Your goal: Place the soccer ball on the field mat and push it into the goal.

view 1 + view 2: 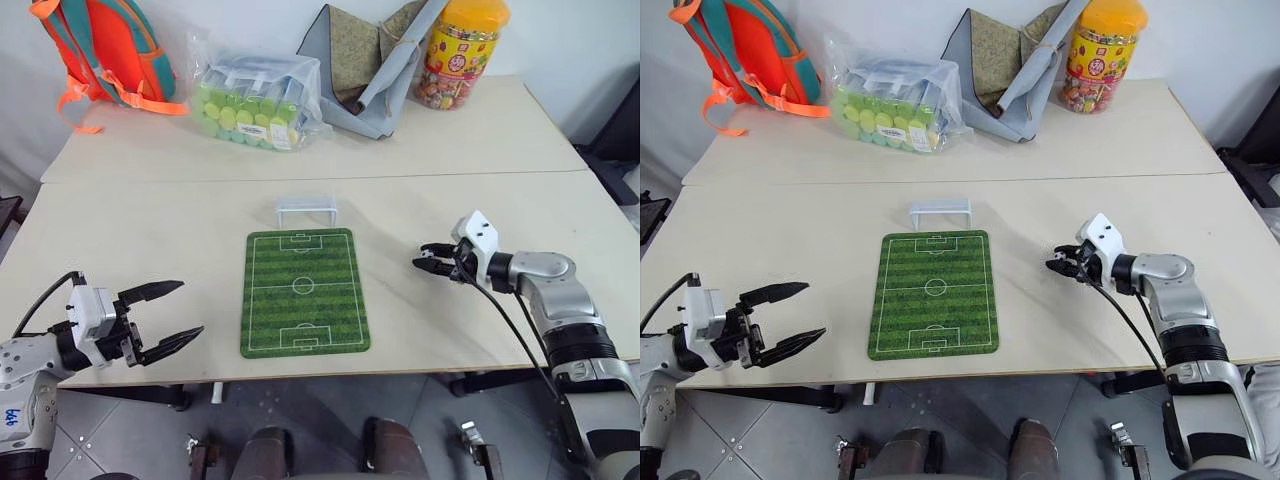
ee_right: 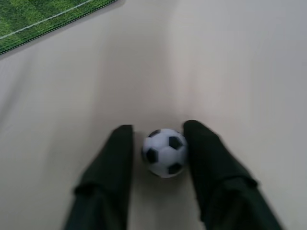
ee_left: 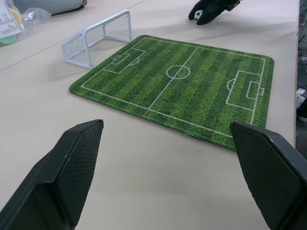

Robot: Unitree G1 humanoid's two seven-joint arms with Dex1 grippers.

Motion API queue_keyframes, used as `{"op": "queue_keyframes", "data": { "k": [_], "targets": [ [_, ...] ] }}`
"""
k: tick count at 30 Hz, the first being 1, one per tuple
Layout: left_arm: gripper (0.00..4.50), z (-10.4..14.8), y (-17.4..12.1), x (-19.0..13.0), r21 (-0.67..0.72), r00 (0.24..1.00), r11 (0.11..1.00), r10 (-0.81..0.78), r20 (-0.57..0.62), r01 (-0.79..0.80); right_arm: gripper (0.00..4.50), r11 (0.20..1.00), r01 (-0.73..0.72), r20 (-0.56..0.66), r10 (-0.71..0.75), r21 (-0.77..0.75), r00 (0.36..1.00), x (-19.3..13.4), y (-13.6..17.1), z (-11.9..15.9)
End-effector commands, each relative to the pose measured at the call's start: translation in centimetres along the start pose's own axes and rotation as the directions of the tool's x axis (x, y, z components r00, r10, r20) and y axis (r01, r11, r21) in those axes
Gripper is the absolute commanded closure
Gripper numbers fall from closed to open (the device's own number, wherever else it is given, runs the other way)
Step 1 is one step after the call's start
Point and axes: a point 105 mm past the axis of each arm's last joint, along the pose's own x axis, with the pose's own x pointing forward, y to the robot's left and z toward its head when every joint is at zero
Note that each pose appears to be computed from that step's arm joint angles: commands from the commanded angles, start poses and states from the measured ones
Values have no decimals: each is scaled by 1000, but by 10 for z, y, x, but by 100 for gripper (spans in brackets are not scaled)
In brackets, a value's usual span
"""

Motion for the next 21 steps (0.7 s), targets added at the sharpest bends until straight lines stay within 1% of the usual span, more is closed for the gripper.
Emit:
{"op": "queue_keyframes", "data": {
  "k": [1,3,5,7,9,10,11,12,13,15,18,21],
  "targets": [
    [0,8,1,1,23,999,1000,-14,32,14,364,997,23,74,-18,-78,997,-9,-2,28],
    [0,5,0,1,19,999,999,-34,26,33,364,995,11,97,-1,-98,995,-10,4,42],
    [0,2,-1,1,18,998,998,-55,18,55,364,992,-33,113,47,-119,993,-9,17,57],
    [0,-2,-1,1,21,997,996,-82,8,82,364,981,-117,118,136,-152,984,-5,45,76],
    [0,-5,-1,0,25,995,995,-97,4,97,364,975,-161,115,179,-156,977,-3,63,85],
    [0,-7,0,1,26,995,994,-102,3,102,364,966,-203,106,221,-158,969,2,79,91],
    [0,-3,-3,2,20,989,990,-138,62,137,364,951,-260,83,276,-165,957,8,99,94],
    [0,-6,-5,2,36,985,986,-164,62,162,364,930,-315,66,332,-190,941,14,118,98],
    [0,-7,-4,3,32,984,986,-165,69,163,364,910,-360,52,377,-207,925,18,133,101],
    [0,-9,-3,5,34,984,987,-158,77,156,364,882,-430,15,440,-195,898,27,155,100],
    [0,-13,-5,6,34,983,986,-166,75,163,364,849,-497,-19,502,-177,864,31,174,97],
    [0,-21,-13,0,20,979,981,-195,54,194,364,772,-593,-75,593,-230,802,42,206,89]
  ]
}}
